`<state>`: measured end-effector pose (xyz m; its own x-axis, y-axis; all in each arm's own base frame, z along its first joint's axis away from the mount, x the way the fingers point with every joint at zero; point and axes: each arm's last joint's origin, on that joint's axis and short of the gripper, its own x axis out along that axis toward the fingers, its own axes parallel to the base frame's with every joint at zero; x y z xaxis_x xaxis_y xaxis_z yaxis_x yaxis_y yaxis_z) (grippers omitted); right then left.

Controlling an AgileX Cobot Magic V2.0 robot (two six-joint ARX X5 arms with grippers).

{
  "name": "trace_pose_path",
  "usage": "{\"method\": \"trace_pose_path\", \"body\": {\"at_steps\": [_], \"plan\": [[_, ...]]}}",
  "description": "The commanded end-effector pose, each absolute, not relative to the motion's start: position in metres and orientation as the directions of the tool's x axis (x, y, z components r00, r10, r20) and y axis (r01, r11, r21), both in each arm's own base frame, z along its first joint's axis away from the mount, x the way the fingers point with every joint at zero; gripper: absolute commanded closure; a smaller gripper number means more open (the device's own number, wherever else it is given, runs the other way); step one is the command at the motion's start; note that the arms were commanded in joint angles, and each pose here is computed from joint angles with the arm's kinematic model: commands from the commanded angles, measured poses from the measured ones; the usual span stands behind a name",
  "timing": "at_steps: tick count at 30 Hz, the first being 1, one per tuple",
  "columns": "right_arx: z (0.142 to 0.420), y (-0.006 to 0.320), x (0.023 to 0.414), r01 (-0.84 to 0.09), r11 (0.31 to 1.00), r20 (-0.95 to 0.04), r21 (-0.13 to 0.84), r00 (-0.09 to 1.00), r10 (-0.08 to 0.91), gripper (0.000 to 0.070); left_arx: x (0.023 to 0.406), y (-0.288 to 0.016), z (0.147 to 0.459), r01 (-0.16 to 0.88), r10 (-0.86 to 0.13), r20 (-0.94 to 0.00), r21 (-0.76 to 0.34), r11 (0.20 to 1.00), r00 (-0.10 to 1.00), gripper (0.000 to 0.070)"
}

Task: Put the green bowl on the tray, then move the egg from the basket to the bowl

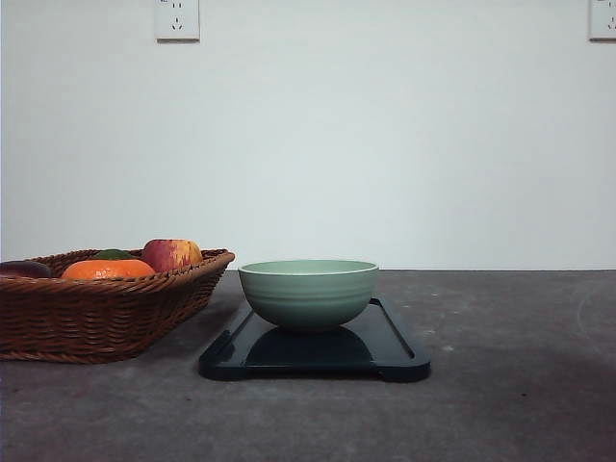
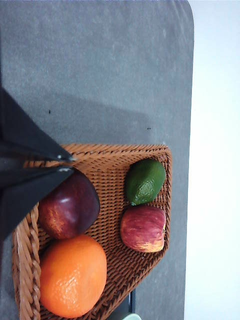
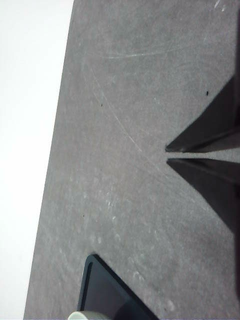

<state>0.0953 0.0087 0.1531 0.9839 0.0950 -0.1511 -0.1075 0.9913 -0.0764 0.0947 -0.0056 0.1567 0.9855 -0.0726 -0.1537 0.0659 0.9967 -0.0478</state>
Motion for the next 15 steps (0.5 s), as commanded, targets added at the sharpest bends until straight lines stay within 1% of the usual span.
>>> {"method": "trace_pose_path", "body": {"at_steps": [1,15], "plan": [[0.1522,0.0086,0.0957,-0.105,0.991,-0.148,-0.08,0.985,0.092,0.0687,0.0954,-0.0055,0.1499,0.062,-0.069,-0.176,-0.047,0.997,0.982,0.0692],[0.1523,0.0086,0.0957,-0.105,0.991,-0.148,-0.08,0.985,0.093,0.0687,0.0954,-0.0055,0.1499,0.062,-0.069,-0.176,-0.047,0.997,0.982,0.0692]]}}
